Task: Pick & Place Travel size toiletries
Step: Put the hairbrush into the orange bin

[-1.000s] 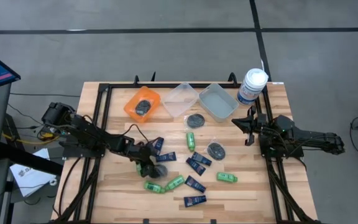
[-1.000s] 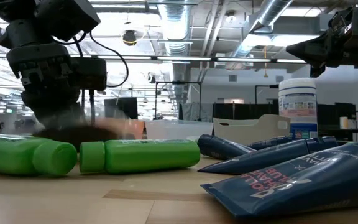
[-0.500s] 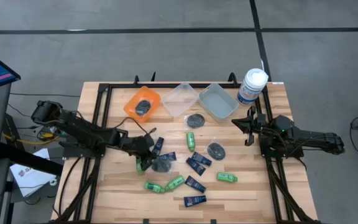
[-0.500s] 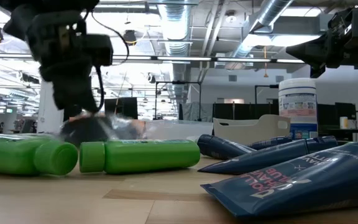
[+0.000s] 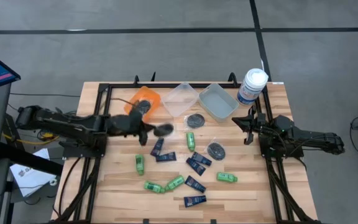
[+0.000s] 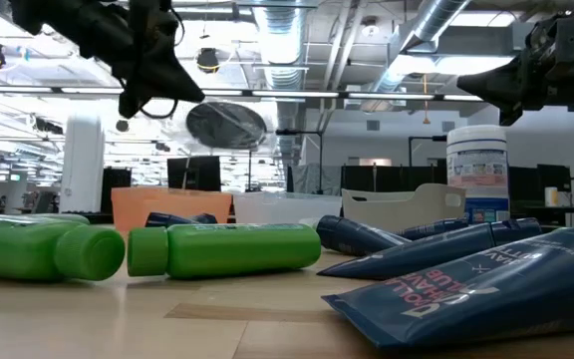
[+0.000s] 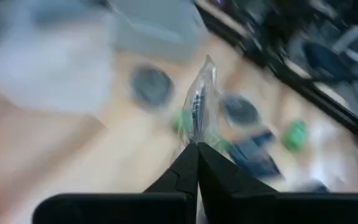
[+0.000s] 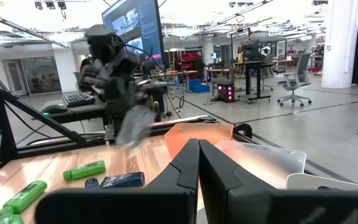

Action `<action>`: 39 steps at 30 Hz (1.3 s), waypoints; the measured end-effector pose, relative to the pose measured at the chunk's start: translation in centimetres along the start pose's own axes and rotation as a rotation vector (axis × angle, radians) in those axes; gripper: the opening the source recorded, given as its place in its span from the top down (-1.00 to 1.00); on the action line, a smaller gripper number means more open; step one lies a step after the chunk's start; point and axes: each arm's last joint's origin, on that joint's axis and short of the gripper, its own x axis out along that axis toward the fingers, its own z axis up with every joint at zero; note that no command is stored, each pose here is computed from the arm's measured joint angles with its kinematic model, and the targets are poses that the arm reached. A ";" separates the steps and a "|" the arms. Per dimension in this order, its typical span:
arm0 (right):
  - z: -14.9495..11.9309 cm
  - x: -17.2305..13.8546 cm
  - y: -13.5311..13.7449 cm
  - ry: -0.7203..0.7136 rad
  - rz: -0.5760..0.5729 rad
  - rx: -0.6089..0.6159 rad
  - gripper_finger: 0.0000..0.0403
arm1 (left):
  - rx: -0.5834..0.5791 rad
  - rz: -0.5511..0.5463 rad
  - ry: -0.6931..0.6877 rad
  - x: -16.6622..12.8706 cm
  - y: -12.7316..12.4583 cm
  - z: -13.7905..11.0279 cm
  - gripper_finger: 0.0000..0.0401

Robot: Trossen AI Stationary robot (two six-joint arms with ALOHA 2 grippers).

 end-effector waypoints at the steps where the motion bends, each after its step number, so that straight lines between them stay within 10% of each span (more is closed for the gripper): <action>1: 0.0 0.0 0.0 0.000 -0.001 0.000 1.00 | 0.007 0.027 -0.030 -0.1 0.4 0.4 1.00; 19: 0.0 0.0 0.0 -0.001 -0.001 0.002 1.00 | 0.075 0.507 -0.200 -0.8 9.1 5.1 1.00; 39: 0.0 0.0 0.0 -0.001 0.000 0.003 1.00 | -0.076 0.556 -0.089 0.1 12.0 0.4 1.00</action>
